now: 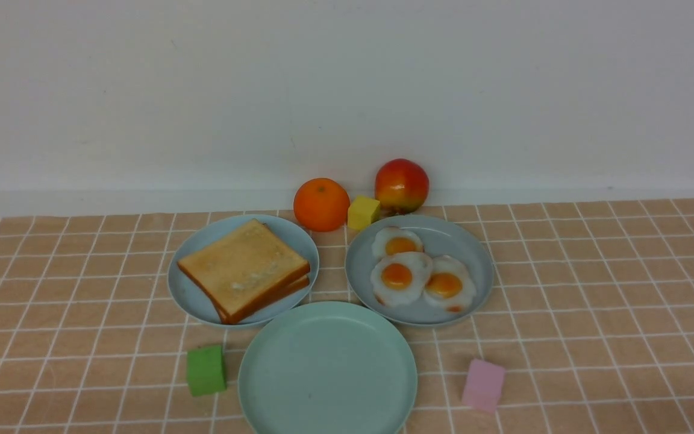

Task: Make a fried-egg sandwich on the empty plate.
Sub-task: Use the left arm to grab a slice of bread

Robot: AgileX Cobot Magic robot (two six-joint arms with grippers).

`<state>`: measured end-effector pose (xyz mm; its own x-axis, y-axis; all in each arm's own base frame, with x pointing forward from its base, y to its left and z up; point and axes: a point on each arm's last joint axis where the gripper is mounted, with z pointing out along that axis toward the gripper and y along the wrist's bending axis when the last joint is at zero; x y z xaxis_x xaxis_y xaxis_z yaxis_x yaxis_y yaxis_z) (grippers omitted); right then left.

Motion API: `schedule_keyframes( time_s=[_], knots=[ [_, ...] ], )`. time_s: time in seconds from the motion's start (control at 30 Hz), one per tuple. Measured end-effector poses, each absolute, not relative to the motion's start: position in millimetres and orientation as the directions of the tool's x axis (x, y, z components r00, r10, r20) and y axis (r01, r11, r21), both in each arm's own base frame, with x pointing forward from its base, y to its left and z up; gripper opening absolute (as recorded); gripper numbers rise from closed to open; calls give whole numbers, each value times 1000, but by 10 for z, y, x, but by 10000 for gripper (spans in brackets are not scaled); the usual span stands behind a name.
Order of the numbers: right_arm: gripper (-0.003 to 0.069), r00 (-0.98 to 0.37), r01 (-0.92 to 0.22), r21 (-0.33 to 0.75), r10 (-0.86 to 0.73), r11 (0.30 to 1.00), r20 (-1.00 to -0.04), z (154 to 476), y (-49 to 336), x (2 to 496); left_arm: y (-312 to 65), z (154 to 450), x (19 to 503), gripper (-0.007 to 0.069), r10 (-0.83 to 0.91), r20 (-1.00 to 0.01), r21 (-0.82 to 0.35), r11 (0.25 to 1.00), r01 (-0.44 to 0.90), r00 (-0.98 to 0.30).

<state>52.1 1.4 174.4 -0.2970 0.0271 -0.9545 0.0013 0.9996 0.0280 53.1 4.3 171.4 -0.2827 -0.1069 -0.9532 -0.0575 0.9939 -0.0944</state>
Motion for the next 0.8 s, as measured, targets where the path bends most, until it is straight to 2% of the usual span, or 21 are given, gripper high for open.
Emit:
schedule_keyframes(
  time_s=[0.53,0.63,0.8],
  knots=[
    [239,-281,0,50,48,999,-959,1753,20,527,45,1724,534,238,-92,-958,-80,995,-55,-271],
    [239,-247,3,49,49,999,-968,1766,16,538,35,1764,546,238,-91,-970,-84,996,-40,-226],
    [239,-118,9,48,49,999,-992,1879,5,560,4,1893,566,238,-89,-992,-90,996,6,-88]
  ],
)
